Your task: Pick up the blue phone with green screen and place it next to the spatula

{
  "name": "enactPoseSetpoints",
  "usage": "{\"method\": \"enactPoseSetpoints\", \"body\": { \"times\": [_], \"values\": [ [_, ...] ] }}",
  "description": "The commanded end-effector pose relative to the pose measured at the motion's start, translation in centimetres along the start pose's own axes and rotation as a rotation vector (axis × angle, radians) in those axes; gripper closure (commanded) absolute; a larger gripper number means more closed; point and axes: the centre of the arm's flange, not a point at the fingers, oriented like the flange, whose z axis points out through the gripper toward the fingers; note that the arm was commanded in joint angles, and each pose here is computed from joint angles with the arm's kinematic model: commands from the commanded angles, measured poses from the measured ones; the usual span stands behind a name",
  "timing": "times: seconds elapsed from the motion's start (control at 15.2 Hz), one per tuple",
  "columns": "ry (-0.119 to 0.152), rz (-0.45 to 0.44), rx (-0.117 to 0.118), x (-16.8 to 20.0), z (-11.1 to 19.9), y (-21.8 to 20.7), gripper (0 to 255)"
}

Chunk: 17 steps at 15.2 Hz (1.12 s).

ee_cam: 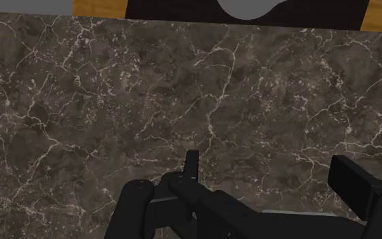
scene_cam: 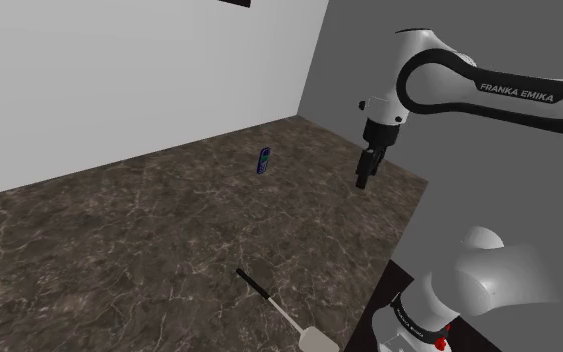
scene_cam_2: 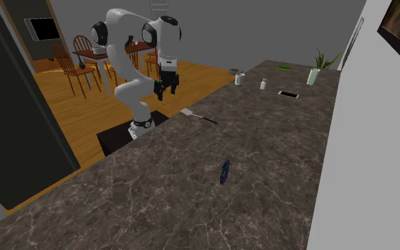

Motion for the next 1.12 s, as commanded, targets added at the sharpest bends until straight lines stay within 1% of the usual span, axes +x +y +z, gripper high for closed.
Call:
{"method": "enactPoseSetpoints", "body": {
  "times": [0.0, 0.53, 1.06],
  "values": [
    [0.000, 0.000, 0.000, 0.0, 0.0, 0.0, 0],
    [0.077, -0.024, -0.003, 8.4, 3.0, 3.1, 0],
    [0.155, -0.049, -0.007, 17.1, 5.4, 6.0, 0]
  ]
}}
